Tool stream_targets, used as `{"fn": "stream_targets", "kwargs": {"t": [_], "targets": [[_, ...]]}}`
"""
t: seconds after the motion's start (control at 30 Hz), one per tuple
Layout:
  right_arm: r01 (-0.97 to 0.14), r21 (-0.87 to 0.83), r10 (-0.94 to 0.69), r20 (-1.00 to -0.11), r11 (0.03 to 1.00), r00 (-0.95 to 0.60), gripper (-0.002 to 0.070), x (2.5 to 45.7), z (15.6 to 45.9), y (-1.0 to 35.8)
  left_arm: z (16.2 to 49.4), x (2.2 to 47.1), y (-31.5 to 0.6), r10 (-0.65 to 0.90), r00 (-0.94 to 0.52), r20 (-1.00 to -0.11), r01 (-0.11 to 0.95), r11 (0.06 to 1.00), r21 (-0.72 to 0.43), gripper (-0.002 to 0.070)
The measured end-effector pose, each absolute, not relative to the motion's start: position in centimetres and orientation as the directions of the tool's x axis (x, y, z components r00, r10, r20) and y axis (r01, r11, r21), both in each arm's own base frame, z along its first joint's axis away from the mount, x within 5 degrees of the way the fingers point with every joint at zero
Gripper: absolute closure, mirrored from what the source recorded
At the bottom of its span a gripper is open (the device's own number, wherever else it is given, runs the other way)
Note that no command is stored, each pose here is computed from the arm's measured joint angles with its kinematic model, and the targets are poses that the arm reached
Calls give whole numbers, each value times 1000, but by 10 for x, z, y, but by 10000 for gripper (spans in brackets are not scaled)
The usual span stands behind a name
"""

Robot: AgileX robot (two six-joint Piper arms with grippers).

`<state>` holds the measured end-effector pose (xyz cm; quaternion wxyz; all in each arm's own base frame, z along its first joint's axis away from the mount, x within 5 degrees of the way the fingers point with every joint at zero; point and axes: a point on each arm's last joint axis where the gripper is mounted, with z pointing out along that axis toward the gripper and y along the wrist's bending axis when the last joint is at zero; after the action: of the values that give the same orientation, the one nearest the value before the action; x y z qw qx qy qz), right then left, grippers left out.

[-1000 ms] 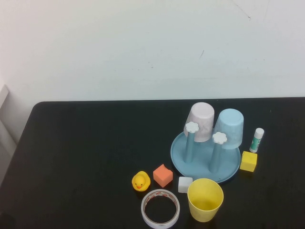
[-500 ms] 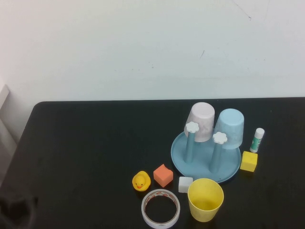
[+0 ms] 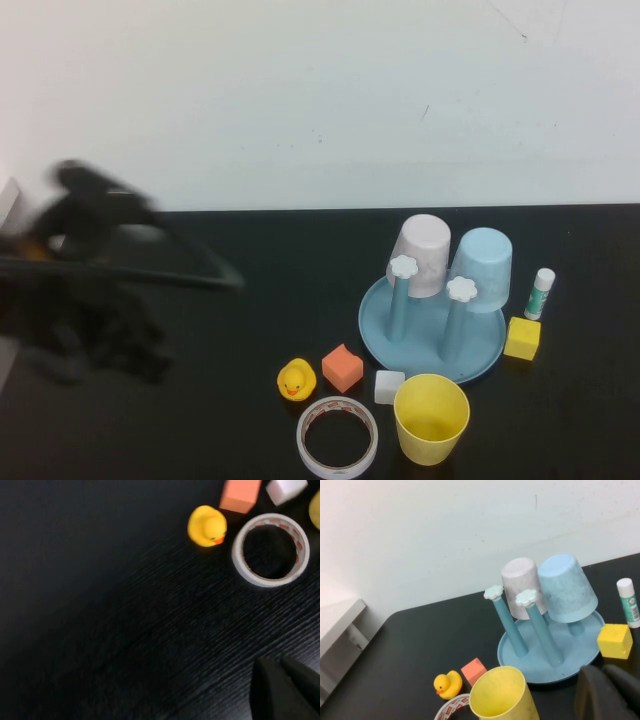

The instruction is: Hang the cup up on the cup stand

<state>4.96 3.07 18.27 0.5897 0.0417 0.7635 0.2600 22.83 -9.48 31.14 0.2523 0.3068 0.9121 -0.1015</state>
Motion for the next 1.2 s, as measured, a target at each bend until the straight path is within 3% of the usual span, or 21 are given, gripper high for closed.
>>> {"fn": "stream_targets", "kwargs": {"t": [0.13, 0.17, 0.43, 0.53, 0.67, 0.77, 0.87, 1.2], "targets": [[-244, 445, 369, -880, 862, -301, 678, 50, 183, 31, 302, 238, -142, 624, -635, -456, 686, 727, 40, 677], [-244, 443, 368, -880, 863, -300, 678, 50, 183, 31, 295, 242, -169, 680, -596, -428, 728, 682, 68, 677], [-249, 432, 355, -885, 866, -300, 678, 49, 183, 31, 255, 259, -259, 806, -491, -331, 831, 547, 98, 657], [-253, 426, 348, -888, 869, -300, 678, 49, 182, 31, 239, 269, -282, 823, -486, -294, 845, 529, 84, 525], [-253, 425, 347, -889, 869, -300, 678, 49, 182, 31, 220, 283, -309, 781, -557, -281, 815, 579, -7, 220], [-254, 425, 346, -888, 869, -301, 678, 49, 182, 31, 204, 294, -323, 739, -617, -271, 775, 630, -48, 99], [-254, 425, 346, -888, 869, -301, 678, 49, 182, 31, 191, 303, -334, 717, -646, -263, 753, 655, -65, 81], [-261, 415, 334, -892, 871, -305, 678, 49, 182, 32, 133, 316, -349, 697, -694, -180, 717, 690, -95, 132]]}}
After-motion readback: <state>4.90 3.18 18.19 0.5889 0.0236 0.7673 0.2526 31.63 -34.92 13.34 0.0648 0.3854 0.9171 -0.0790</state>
